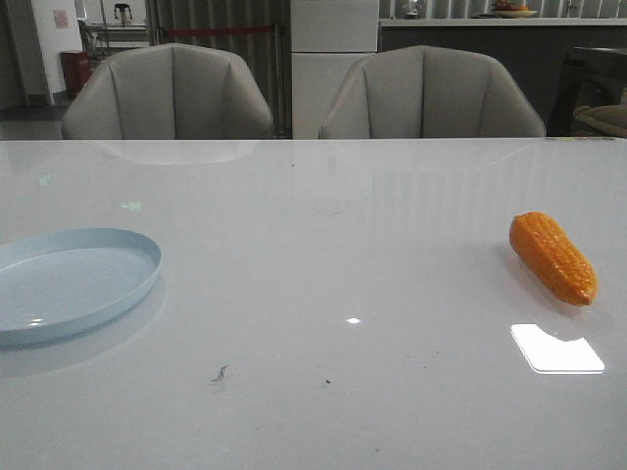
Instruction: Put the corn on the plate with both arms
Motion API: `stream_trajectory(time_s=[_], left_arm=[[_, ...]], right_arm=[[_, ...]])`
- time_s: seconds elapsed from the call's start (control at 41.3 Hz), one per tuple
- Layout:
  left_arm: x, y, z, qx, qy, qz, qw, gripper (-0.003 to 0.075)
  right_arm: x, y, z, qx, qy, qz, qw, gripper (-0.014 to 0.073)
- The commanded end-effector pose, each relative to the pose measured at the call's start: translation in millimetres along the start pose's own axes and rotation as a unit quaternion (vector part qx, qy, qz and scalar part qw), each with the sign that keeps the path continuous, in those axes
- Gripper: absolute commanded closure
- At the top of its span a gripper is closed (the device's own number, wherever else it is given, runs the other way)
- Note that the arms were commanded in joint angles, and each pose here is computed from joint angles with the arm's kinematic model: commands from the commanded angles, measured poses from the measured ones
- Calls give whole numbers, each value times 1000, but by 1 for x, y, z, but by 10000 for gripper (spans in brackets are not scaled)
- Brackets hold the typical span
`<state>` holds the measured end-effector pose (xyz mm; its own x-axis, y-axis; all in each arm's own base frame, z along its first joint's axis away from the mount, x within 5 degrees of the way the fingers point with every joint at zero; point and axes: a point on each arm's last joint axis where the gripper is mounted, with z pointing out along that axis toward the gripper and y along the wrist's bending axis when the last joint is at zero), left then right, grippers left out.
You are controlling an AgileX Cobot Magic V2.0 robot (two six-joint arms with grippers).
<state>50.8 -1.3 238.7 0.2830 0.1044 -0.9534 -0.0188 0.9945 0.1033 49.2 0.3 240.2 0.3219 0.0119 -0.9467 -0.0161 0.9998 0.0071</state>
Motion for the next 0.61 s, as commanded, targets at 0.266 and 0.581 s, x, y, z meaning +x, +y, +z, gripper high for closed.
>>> stream_trajectory(time_s=[0.266,0.581], left_arm=[[-103,12,12,-15,-65,51,996,631],[-121,15,90,1,19,50,999,631]], right_arm=[[-124,2,32,-2,-24,2,1000,568],[-131,2,114,-1,62,2,998,568]])
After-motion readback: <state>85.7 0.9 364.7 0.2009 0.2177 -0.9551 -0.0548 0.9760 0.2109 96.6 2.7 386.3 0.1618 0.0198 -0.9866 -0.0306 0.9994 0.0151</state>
